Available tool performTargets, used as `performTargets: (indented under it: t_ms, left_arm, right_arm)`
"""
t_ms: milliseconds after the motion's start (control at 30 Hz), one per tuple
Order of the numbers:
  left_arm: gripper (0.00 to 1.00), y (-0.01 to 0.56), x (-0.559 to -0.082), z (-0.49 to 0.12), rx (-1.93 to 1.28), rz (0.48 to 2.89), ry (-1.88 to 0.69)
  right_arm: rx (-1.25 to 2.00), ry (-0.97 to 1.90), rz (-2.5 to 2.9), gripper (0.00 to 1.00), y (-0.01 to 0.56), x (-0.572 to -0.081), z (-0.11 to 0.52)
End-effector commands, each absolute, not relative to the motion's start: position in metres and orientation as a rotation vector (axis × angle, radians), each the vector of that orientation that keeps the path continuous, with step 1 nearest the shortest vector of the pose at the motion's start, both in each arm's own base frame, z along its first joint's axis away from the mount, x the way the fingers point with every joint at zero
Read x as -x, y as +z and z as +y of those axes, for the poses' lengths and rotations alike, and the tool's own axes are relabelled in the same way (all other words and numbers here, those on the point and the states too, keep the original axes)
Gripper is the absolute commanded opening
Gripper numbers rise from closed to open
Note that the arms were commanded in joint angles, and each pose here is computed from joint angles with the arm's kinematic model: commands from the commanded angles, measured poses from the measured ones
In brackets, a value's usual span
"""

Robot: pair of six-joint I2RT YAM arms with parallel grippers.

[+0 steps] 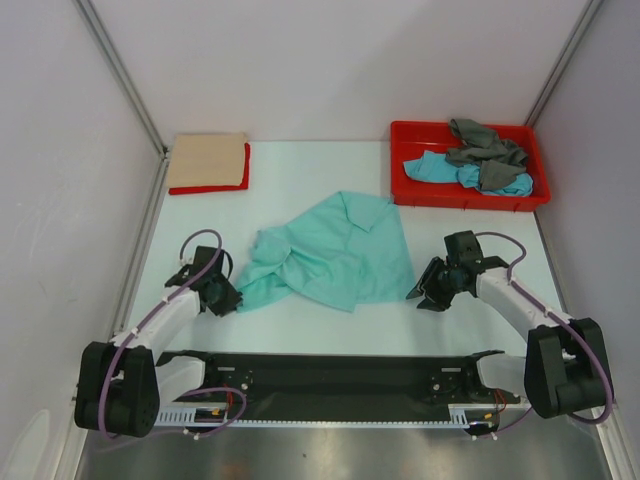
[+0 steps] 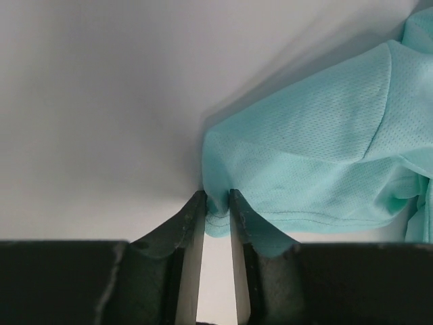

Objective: Fold and stack the t-shirts
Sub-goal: Flatten the tshirt out

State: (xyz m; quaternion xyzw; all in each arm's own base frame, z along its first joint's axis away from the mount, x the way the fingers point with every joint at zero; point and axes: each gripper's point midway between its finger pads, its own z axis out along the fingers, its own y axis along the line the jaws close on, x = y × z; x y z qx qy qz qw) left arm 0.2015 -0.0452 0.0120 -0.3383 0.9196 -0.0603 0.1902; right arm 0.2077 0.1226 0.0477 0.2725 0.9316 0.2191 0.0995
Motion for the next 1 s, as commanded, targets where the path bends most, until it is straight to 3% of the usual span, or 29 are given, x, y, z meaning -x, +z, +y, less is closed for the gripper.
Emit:
performTargets:
  t_ms: [0, 133, 367, 967]
  left_arm:
    - [0.26, -0.007, -0.178, -0.043, 1.017, 2.648, -0.131]
    - [0.24, 0.000, -0.180, -0.044, 1.042, 2.625, -0.158]
    - [0.05, 0.015, -0.185, -0.045, 1.028, 2.586, -0.195]
    - [0.00, 0.028, -0.187, -0.058, 1.003, 2.576, -0.314]
  right_arm:
    - [-0.851, 0.628, 2.724, 0.45, 0.045, -0.215, 0.120]
    - [-0.890, 0.611, 2.719, 0.49, 0.041, -0.217, 0.119]
    - [-1.011, 0.643, 2.680, 0.49, 0.031, -0.220, 0.123]
    - [-1.120, 0.532, 2.619, 0.41, 0.008, -0.235, 0.110]
